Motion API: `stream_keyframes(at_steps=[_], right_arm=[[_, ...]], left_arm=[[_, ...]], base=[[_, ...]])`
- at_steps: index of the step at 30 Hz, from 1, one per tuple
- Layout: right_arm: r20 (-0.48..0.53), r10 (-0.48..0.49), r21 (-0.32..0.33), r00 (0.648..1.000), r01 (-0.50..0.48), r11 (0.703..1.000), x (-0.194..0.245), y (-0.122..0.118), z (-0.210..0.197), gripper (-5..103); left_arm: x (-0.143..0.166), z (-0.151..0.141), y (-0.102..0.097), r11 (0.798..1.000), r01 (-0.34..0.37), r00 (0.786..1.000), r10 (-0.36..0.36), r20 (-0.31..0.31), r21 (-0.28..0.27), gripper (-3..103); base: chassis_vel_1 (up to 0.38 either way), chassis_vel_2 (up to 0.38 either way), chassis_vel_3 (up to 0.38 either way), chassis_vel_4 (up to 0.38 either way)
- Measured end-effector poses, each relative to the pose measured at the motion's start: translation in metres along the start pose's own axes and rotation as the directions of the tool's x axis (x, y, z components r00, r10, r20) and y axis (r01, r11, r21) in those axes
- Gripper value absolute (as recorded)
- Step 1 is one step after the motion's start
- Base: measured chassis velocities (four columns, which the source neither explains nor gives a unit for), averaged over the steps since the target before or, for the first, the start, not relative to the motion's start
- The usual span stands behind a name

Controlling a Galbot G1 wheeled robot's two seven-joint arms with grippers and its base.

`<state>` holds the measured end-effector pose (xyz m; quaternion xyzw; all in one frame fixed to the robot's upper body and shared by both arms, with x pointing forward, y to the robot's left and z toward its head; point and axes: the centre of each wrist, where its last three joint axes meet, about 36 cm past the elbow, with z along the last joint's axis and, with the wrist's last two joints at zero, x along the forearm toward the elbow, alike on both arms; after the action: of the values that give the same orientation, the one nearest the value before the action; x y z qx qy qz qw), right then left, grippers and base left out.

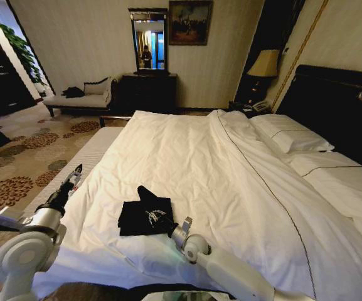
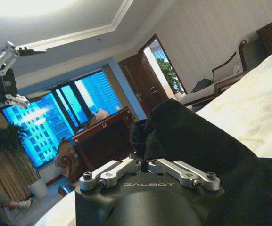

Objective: Fold the clothes on the bed.

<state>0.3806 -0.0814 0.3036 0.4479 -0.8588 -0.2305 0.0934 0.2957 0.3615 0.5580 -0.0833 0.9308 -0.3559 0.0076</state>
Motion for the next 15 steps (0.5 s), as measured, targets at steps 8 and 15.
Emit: stream_keyframes(at_steps=[8,15], right_arm=[[-0.011,-0.011,0.011,1.000,0.011,1.000,-0.006,0.002,0.008,2],[-0.025,-0.032,0.028,0.999,0.033,0.999,-0.015,0.007,0.019,2]], left_arm=[[-0.001,0.005,-0.001,1.000,-0.003,1.000,0.003,-0.007,0.014,100],[-0.001,0.005,-0.001,1.000,-0.002,1.000,0.003,-0.008,0.011,100]], base=[[0.000,0.000,0.000,0.000],[0.000,0.000,0.000,0.000]])
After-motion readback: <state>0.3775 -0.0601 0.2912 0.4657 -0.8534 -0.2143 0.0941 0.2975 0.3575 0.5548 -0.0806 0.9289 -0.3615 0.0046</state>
